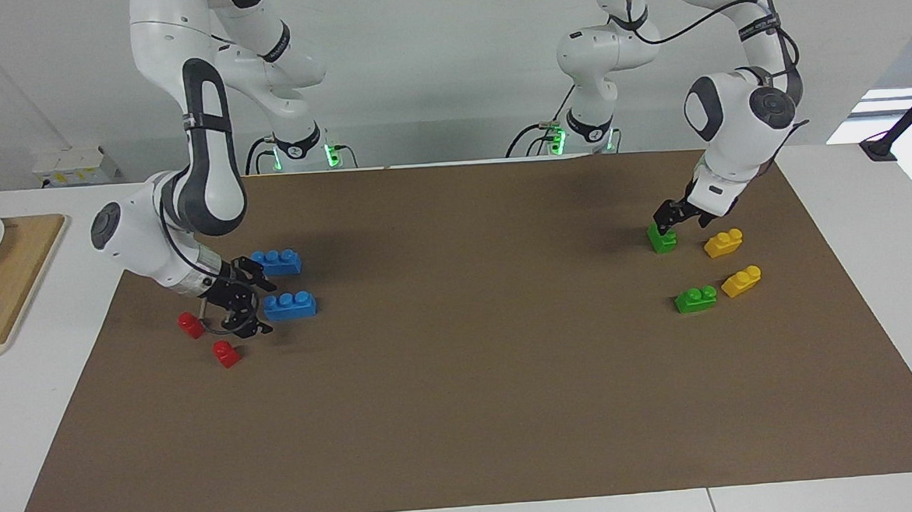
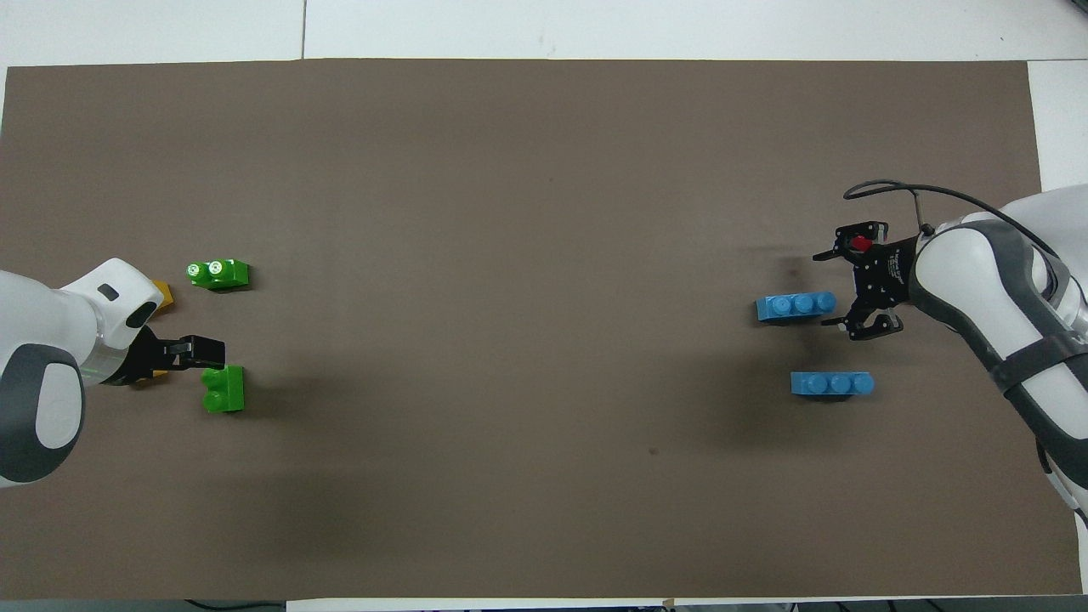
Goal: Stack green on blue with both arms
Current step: 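Grasp the green brick with the left gripper while the right gripper grasps blue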
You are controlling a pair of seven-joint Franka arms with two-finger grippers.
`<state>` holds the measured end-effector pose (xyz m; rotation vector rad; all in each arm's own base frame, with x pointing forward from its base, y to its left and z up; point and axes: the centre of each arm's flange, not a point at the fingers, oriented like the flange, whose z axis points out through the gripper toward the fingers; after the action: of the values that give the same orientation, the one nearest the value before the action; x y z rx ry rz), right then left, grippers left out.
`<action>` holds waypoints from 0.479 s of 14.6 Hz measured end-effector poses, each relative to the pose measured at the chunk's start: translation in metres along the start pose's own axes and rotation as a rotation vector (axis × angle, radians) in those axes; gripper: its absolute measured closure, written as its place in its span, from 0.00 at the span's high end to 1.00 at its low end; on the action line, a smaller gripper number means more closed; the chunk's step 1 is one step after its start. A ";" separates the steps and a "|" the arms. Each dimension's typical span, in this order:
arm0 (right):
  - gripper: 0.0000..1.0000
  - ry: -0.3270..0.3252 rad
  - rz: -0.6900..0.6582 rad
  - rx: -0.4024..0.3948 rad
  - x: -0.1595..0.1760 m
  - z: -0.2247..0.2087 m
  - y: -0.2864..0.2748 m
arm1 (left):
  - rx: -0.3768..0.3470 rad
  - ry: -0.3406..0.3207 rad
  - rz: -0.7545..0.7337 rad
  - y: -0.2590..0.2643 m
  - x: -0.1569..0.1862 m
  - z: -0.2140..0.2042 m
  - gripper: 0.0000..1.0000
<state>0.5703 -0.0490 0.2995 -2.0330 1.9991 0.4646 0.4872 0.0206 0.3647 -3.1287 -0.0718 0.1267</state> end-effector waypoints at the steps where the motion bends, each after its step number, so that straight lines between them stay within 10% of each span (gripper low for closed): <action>1: 1.00 -0.004 0.001 0.008 0.001 0.001 -0.001 | 0.000 -0.003 0.001 0.001 -0.001 0.008 1.00; 7: 0.70 -0.029 -0.001 0.020 0.002 0.005 -0.001 | 0.001 -0.051 0.023 0.011 -0.008 0.039 1.00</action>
<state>0.5713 -0.0485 0.2943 -2.0038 1.9782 0.4698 0.4764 0.0097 0.3262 -3.1259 -0.0362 0.2059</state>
